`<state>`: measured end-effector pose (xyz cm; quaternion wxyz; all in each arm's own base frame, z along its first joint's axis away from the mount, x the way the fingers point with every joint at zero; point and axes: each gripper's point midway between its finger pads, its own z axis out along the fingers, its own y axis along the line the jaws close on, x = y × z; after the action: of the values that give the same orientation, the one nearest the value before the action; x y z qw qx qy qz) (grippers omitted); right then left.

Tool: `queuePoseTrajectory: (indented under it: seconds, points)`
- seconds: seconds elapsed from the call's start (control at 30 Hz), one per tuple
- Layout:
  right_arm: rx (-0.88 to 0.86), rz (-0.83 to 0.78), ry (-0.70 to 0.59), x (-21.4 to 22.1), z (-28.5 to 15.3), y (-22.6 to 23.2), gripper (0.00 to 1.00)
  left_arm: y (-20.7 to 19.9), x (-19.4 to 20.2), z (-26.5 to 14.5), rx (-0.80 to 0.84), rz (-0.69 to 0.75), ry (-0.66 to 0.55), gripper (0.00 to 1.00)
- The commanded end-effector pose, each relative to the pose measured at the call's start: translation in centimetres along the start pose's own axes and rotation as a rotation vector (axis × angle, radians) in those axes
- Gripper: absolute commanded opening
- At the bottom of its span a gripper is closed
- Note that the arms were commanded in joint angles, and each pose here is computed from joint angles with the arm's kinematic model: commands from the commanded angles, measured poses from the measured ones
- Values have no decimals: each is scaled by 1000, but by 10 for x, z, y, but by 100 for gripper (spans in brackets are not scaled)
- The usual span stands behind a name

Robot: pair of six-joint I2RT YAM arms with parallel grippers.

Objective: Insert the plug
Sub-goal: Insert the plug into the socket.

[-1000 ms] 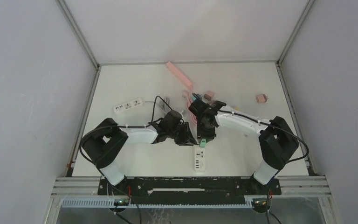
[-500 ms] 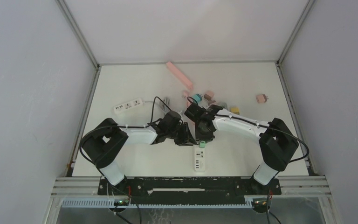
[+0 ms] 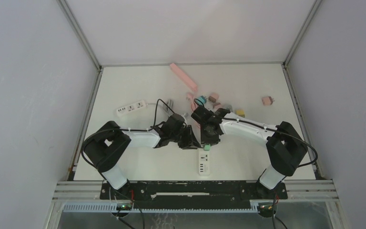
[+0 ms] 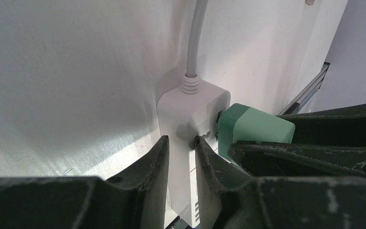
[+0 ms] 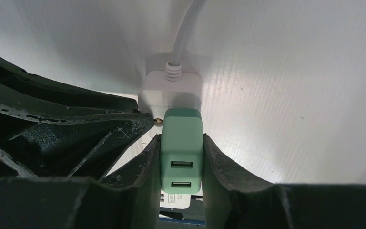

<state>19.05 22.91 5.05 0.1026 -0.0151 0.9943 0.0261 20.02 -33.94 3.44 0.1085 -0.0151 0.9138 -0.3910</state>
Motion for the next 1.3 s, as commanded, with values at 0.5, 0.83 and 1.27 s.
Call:
queuePoseTrajectory:
  seconds: [0.5, 0.83, 1.27]
  points:
    - [83, -68, 125, 71, 54, -18, 0, -1, -1, -7, 10, -11, -16, 29]
    - [43, -94, 78, 24, 60, -10, 0, 4, -9, -5, -7, -43, -62, 25]
    - [10, -218, -105, -2, 48, -3, 0, -2, -37, -1, 9, -134, -157, 23]
